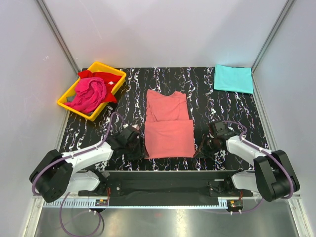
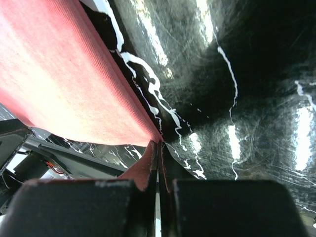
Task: Fold and stack the t-shirts
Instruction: Fold the tshirt
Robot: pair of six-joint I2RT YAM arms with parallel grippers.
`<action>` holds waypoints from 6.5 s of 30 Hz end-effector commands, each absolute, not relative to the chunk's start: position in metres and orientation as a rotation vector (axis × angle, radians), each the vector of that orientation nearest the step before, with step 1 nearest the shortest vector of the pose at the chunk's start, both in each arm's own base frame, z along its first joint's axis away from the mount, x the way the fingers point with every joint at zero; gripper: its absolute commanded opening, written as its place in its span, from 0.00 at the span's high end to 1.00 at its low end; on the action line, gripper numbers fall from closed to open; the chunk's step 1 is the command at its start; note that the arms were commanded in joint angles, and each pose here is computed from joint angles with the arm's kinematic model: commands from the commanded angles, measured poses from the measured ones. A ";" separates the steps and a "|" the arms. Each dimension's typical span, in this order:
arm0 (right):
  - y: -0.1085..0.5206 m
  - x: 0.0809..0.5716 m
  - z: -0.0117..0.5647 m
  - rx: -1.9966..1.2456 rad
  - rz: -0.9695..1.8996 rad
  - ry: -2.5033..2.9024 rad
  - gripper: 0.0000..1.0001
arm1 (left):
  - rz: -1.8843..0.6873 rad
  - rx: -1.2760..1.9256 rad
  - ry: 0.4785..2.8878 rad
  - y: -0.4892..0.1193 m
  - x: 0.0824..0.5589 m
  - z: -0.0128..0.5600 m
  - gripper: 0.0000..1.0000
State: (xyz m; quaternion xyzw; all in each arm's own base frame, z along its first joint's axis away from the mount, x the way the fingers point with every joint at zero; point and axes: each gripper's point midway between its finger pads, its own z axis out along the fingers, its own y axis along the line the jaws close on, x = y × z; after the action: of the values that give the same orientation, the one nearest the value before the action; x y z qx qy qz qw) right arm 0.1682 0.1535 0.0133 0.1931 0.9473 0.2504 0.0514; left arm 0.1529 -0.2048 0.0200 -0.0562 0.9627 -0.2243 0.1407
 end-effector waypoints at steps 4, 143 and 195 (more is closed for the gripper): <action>0.150 0.163 0.014 0.595 0.728 2.864 1.00 | -0.524 -0.184 2.907 -0.185 0.128 -0.013 0.61; 0.183 0.297 0.156 0.392 0.980 2.662 1.00 | -1.217 -0.479 2.670 -0.223 0.293 0.160 1.00; 0.164 0.610 0.142 0.246 1.106 2.264 0.08 | -1.324 -0.477 2.017 -0.161 0.631 0.167 0.34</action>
State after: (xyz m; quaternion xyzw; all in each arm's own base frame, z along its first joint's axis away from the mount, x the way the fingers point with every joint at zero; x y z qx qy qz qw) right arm 0.6198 0.1600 0.0849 0.1399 0.8585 0.4206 0.2578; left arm 0.6414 -0.1593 0.1311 -0.2288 0.7684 -0.5213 0.2923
